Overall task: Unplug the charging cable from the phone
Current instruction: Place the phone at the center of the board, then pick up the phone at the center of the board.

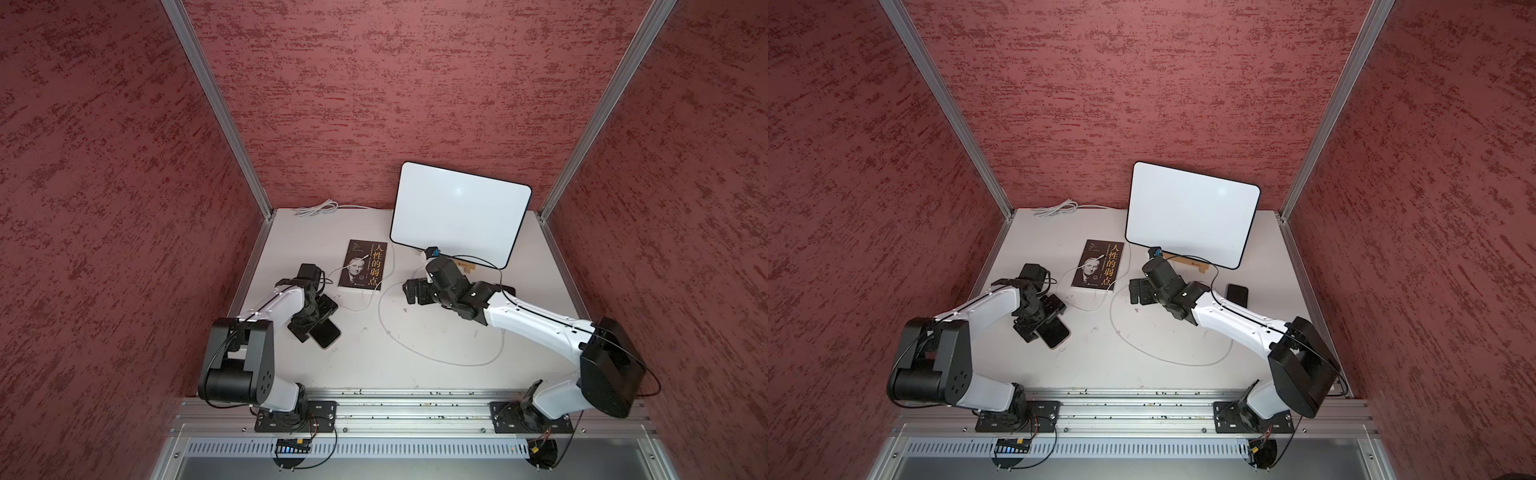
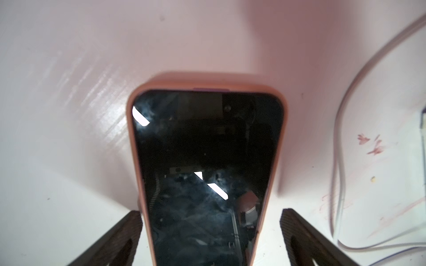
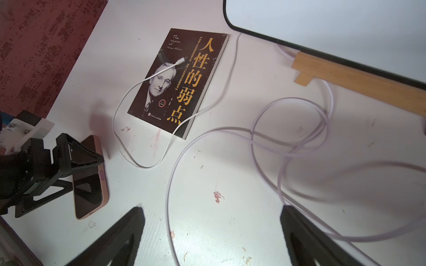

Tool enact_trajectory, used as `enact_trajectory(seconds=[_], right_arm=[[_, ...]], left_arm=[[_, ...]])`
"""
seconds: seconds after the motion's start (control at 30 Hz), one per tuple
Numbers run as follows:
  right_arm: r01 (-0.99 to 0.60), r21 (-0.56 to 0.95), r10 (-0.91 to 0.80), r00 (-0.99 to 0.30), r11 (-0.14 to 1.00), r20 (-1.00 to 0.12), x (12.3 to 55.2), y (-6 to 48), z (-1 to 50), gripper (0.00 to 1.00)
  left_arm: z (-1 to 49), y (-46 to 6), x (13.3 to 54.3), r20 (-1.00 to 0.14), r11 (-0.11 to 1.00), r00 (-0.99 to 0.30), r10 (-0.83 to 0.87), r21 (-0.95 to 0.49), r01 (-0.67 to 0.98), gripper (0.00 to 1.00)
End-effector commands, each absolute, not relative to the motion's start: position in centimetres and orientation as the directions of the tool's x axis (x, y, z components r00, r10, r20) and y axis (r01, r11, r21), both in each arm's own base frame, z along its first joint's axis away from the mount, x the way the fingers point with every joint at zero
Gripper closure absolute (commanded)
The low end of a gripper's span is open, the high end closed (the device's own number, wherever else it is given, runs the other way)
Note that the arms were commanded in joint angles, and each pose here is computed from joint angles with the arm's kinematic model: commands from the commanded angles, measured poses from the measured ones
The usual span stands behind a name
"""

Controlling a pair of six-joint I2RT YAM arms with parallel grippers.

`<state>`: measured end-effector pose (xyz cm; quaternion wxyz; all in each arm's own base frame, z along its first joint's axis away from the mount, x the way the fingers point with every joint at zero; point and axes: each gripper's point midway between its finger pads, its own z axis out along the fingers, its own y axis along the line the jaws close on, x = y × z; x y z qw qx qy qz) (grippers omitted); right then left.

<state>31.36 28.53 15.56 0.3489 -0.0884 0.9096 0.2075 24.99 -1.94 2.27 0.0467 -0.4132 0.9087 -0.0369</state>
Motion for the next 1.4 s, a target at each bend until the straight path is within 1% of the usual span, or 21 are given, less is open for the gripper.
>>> enact_trajectory(seconds=[0.0,0.13,0.23,0.4,0.53,0.77,0.83,0.97,1.13,1.27,1.37], right_arm=[[-0.296,0.316,0.018,-0.704,0.901,-0.71,31.4,27.9,17.5,0.02],[-0.284,0.308,0.023,-0.7,0.908,-0.714,31.3,27.4,17.8,0.02],[-0.256,0.282,0.025,-0.699,0.925,-0.715,31.3,26.4,18.0,0.01],[-0.195,0.249,0.036,-0.715,0.949,-0.698,31.1,24.2,17.9,0.01],[-0.105,0.219,0.074,-0.73,0.97,-0.679,30.8,21.0,17.7,0.01],[0.145,0.131,0.195,-0.757,0.981,-0.624,29.5,12.5,17.3,0.01],[0.229,0.109,0.247,-0.753,0.967,-0.609,29.1,9.8,17.0,0.01],[0.36,0.062,0.335,-0.773,0.931,-0.539,27.9,5.5,15.1,0.01],[0.434,0.064,0.414,-0.792,0.899,-0.449,27.4,2.7,12.0,0.01],[0.43,0.063,0.415,-0.811,0.901,-0.412,27.8,2.1,10.2,0.01],[0.423,0.043,0.407,-0.833,0.905,-0.374,28.0,1.8,9.1,0.01]], left_arm=[[2.2,-2.1,25.6,-0.062,0.665,-0.663,-0.746,-0.109,-0.739,0.0],[3.0,-2.2,25.8,-0.076,0.665,-0.662,-0.746,-0.128,-0.736,0.0],[4.5,-2.3,26.2,-0.104,0.673,-0.665,-0.739,-0.155,-0.724,0.0],[7.8,-2.9,27.3,-0.177,0.705,-0.683,-0.709,-0.205,-0.679,0.0],[10.7,-4.8,28.4,-0.243,0.758,-0.718,-0.652,-0.25,-0.603,0.0],[14.3,-10.7,30.3,-0.34,0.859,-0.798,-0.497,-0.32,-0.399,0.0],[14.9,-13.0,30.7,-0.361,0.884,-0.823,-0.437,-0.338,-0.322,0.01],[15.4,-17.6,30.9,-0.38,0.918,-0.869,-0.316,-0.355,-0.179,0.01],[15.4,-22.5,30.5,-0.385,0.914,-0.902,-0.196,-0.405,-0.026,0.02],[15.1,-25.4,29.5,-0.387,0.901,-0.916,-0.105,-0.426,0.076,0.02],[14.5,-26.5,28.9,-0.377,0.893,-0.924,-0.067,-0.436,0.113,0.03]])
